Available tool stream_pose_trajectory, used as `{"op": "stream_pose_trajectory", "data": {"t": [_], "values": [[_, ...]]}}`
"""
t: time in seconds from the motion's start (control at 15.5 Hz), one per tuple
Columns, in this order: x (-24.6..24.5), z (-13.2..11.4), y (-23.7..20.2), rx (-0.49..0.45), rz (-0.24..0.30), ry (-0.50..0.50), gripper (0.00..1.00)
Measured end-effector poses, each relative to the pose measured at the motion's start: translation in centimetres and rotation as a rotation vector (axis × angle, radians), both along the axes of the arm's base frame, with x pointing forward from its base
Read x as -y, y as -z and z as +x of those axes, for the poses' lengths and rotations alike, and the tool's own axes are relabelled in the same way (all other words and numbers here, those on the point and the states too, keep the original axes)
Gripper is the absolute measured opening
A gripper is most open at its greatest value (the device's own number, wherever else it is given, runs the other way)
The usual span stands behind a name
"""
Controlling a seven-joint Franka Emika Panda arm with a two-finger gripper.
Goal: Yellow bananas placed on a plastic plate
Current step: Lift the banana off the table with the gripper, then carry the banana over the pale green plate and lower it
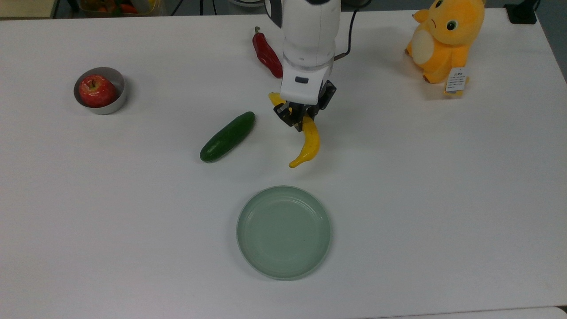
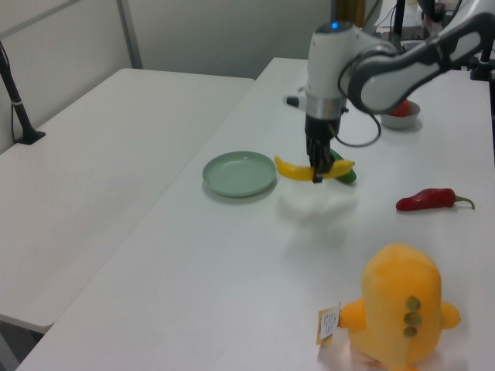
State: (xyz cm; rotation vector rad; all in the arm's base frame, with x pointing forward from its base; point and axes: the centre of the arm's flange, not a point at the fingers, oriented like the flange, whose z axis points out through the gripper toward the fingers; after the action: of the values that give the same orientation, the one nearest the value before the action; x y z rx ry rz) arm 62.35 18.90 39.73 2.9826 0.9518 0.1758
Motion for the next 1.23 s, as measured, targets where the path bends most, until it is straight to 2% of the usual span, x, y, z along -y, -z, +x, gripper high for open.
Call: {"op": "stream_pose_trajectory", "data": {"t": [0.19,0.39,0.58,0.77,1.23], "values": [[-0.4,1.7,-4.2,0.043,0.081,0.138,0.28],[-0.2,4.0,-6.0,0.072,0.138,0.260,0.28],[0.6,7.0,-5.0,0.092,0.164,0.344,0.28],[1.1,10.0,-2.8,0.178,0.220,0.420,0.28],[2.1,14.2,2.3,0.314,0.302,0.545,0.28]]}}
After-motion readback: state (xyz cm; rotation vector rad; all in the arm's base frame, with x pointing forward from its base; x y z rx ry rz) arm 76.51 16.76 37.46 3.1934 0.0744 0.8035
